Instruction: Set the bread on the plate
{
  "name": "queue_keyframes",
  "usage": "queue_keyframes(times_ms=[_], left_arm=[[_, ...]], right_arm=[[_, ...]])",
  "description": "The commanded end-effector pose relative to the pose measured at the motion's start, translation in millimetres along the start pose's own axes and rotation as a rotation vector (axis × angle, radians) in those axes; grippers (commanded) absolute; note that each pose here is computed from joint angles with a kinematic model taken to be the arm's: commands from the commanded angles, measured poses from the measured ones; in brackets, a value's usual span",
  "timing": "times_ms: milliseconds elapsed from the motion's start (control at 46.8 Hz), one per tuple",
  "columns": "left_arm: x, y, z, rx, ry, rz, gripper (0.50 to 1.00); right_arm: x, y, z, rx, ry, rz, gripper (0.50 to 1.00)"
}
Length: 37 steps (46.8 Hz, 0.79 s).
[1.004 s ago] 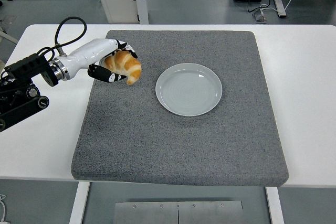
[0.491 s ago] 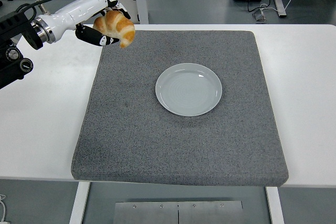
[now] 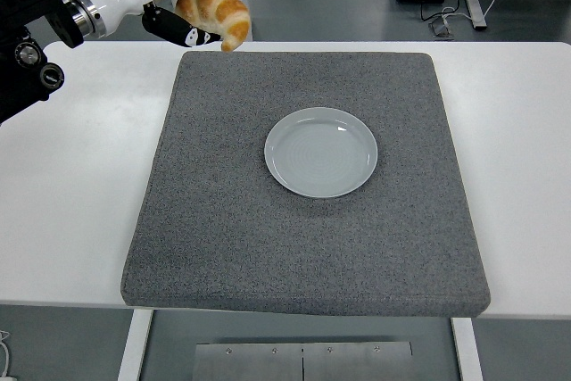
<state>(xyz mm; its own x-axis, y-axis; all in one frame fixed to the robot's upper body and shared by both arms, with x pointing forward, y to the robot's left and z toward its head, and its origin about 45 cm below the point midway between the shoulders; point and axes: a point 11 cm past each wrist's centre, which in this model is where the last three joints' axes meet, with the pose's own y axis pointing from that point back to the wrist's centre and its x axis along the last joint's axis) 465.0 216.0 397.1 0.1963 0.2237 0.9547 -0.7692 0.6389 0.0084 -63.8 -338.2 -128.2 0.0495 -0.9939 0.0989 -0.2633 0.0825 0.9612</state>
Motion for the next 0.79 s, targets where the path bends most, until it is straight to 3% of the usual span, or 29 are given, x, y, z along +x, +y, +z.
queue_keyframes(times_ms=[0, 214, 513, 769], left_arm=[[2, -5, 7, -0.015, -0.003, 0.001, 0.5], [-1, -24, 33, -0.082, -0.003, -0.006, 0.5], [-36, -63, 88, -0.215, 0.034, -0.054, 0.5], [-63, -92, 106, -0.226, 0.062, -0.076, 0.5]], right_arm=[[0.0, 0.0, 0.0, 0.0, 0.0, 0.0, 1.0], [0.0, 0.0, 0.0, 0.0, 0.0, 0.0, 1.0], [0.0, 0.0, 0.0, 0.0, 0.0, 0.0, 1.0], [0.0, 0.0, 0.0, 0.0, 0.0, 0.0, 1.0]])
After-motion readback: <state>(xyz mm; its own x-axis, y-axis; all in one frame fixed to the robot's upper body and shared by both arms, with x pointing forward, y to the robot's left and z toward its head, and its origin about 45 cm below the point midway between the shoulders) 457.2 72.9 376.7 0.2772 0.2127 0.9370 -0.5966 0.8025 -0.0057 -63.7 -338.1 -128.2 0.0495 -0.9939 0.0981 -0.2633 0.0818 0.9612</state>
